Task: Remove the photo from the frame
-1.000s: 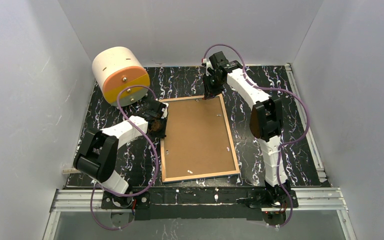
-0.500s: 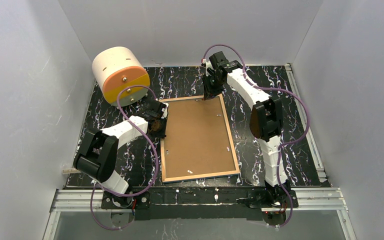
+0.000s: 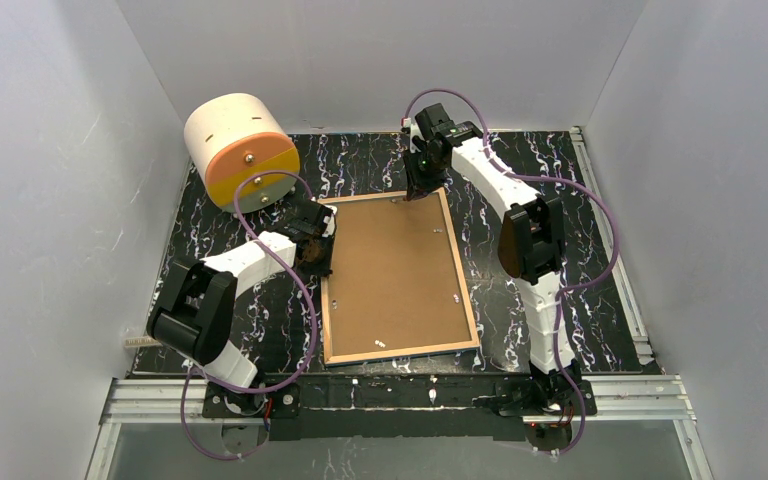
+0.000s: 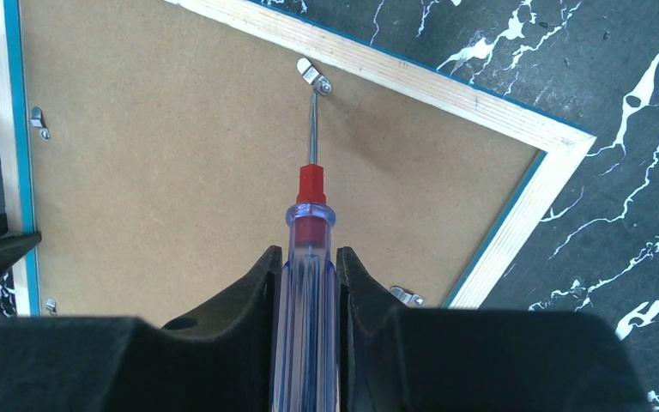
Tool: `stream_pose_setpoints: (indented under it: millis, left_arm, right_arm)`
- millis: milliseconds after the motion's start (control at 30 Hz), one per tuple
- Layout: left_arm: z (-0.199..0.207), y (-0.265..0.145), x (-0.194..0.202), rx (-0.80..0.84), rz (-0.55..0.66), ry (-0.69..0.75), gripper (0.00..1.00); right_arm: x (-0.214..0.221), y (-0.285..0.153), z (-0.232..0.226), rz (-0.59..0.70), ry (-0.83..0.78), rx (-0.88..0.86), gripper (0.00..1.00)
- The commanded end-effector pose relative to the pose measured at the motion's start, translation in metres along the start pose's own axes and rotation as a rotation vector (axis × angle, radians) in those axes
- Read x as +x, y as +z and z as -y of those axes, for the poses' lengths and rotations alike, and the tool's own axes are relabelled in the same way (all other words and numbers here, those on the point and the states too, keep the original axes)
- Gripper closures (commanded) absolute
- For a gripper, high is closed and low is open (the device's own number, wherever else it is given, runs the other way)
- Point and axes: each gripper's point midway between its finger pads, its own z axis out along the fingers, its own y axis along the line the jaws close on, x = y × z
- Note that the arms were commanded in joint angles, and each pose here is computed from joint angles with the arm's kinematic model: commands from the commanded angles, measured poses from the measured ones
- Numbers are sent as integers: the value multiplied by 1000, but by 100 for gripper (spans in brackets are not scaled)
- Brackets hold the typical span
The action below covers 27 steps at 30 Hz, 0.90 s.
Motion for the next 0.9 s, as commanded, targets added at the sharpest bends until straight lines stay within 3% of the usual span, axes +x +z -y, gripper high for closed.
stream_pose_setpoints:
  millis: [0,467,867]
  left_arm:
    - [-6,5,39,-2,-144,94,100]
    - [-7,6,40,-8,-151,96,100]
    - [-7,6,41,-7,-154,95,100]
  right_arm:
    - [-33,-31,-8,123,4,13,99]
    - [-42,-55,-13,158,36,12,99]
    - [-18,-15,-3,64,56,18,99]
